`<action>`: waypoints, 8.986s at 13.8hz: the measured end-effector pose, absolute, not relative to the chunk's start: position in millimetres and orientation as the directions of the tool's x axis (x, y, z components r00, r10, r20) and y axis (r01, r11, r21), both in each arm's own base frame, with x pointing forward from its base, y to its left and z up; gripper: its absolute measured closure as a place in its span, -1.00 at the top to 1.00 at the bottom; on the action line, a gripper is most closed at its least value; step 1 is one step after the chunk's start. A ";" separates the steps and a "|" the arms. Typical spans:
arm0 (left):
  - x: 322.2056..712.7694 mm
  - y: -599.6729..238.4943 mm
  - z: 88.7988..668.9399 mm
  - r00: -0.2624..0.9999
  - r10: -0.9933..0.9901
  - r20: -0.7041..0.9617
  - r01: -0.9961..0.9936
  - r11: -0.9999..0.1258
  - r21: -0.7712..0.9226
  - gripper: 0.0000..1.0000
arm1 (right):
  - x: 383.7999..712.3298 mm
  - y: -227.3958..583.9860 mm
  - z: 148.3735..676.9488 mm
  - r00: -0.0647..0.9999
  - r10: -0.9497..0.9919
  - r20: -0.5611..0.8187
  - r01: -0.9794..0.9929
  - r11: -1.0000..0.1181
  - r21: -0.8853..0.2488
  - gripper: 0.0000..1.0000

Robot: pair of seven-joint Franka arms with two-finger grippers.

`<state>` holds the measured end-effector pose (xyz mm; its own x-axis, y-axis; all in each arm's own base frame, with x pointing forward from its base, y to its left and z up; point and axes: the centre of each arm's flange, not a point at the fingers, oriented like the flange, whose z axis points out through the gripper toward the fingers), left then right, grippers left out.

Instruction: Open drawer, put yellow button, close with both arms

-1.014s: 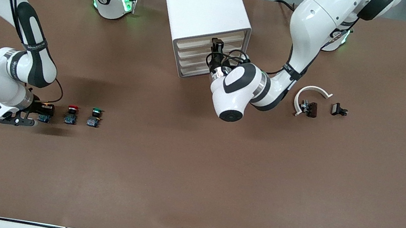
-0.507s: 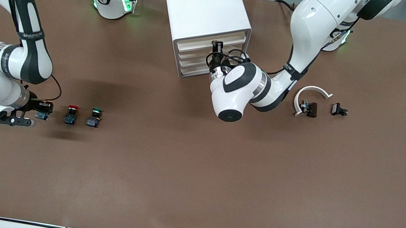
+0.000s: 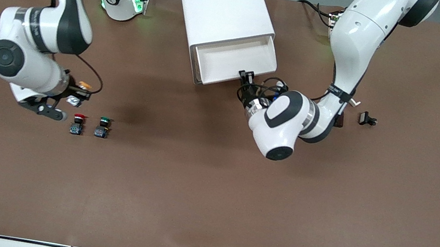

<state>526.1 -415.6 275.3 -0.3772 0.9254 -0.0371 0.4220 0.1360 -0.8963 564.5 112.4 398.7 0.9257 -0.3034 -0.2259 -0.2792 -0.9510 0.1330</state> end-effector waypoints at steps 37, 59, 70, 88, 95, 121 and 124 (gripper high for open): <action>649.9 -214.0 473.5 0.667 0.694 -0.271 0.701 -0.707 -0.087 1.00 | 422.4 527.2 414.7 0.462 -0.863 -0.205 -0.871 -0.485 0.077 0.30; 463.5 -487.1 346.3 0.913 0.224 -0.340 0.227 -0.973 -0.032 1.00 | 507.5 214.3 606.7 0.935 -0.308 -0.174 -0.316 -0.948 -0.022 1.00; 372.8 -545.4 339.0 0.848 0.276 -0.452 0.253 -0.961 -0.112 1.00 | 542.2 19.8 600.0 0.991 -0.087 -0.104 -0.096 -0.992 -0.083 1.00; 623.7 -260.1 467.3 0.867 0.499 0.006 0.498 -0.864 -0.071 1.00 | 544.1 -8.0 631.1 0.993 -0.114 -0.022 -0.115 -0.992 -0.042 1.00; 611.0 -141.0 573.5 0.924 0.380 0.034 0.382 -0.922 -0.067 1.00 | 544.2 -7.6 632.5 0.993 -0.113 -0.019 -0.114 -0.993 -0.042 1.00; 500.2 -32.6 641.8 0.985 0.172 -0.029 0.173 -0.985 0.008 1.00 | 544.3 -9.9 637.6 0.993 -0.117 -0.008 -0.118 -0.992 -0.043 1.00; 500.4 -31.4 643.4 0.992 0.127 -0.027 0.127 -0.992 0.002 1.00 | 544.3 -10.0 637.6 0.993 -0.117 -0.008 -0.118 -0.992 -0.042 1.00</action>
<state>500.4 -31.4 643.4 0.9916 0.1267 -0.0274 0.1268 -0.9919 0.0017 544.3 -10.0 637.6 0.9930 -0.1174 -0.0083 -0.1177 -0.9921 -0.0424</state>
